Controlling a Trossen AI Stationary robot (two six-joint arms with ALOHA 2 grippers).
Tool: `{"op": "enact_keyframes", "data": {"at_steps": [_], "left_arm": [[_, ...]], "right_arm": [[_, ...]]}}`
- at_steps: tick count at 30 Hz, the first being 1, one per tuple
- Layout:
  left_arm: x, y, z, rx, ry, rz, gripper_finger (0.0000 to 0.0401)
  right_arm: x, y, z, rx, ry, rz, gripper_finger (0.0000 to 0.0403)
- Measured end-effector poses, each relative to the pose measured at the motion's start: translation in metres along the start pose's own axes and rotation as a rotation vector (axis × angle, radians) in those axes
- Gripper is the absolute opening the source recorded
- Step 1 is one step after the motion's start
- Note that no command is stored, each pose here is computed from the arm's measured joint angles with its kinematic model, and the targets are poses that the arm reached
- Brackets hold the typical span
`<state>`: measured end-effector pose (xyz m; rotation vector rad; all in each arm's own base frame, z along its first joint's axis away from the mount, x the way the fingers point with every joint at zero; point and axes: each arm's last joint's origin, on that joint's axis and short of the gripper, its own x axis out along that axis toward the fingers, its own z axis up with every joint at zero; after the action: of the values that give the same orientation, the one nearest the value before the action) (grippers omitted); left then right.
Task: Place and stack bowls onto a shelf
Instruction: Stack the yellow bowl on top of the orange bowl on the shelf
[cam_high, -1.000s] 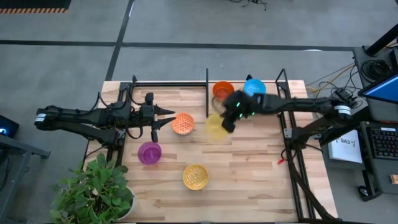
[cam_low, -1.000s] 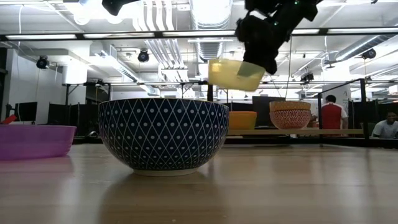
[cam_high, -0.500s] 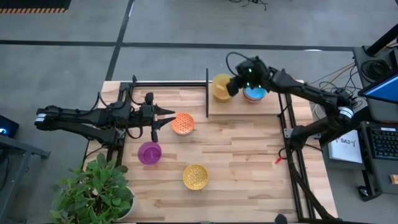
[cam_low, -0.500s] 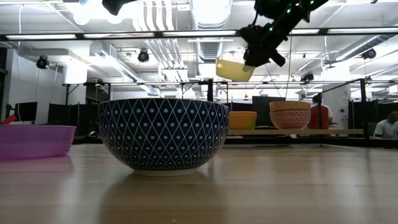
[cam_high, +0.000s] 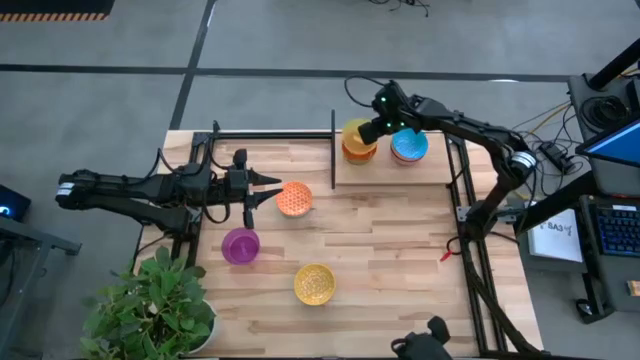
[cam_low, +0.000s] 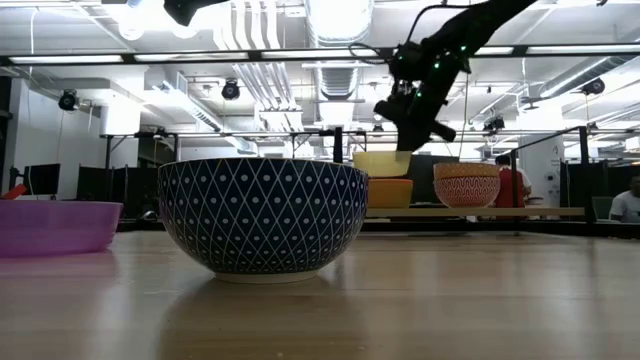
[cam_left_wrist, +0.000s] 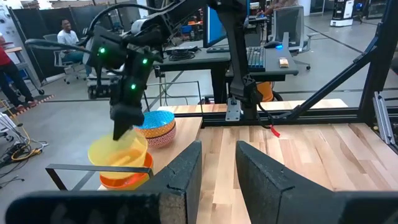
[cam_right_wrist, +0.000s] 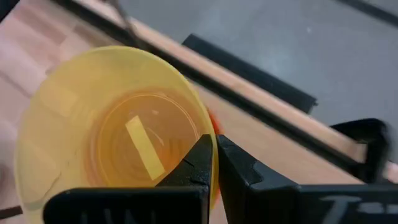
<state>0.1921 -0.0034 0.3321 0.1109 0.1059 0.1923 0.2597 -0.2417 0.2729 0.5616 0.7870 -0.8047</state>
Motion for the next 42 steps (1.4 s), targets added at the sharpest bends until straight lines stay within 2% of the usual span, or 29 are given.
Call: {"op": "enact_keyframes", "data": {"at_steps": [7,16,24,28,42], "left_arm": [[0.0,0.0,0.0,0.018,0.0,0.0,0.0082],[0.0,0.0,0.0,0.018,0.0,0.0,0.0082],[0.0,0.0,0.0,0.019,0.0,0.0,0.0082],[0.0,0.0,0.0,0.019,0.0,0.0,0.0082],[0.0,0.0,0.0,0.018,-0.002,0.001,0.0082]], "right_arm": [[0.017,0.001,0.002,-0.023,0.05,-0.003,0.0009],[0.017,0.002,0.003,-0.025,0.047,-0.011,0.001],[0.011,0.002,0.005,-0.011,0.038,-0.009,0.0049],[0.011,0.002,0.004,0.0,0.041,-0.01,0.0056],[-0.027,0.006,0.009,-0.015,-0.044,0.015,0.0058]]}}
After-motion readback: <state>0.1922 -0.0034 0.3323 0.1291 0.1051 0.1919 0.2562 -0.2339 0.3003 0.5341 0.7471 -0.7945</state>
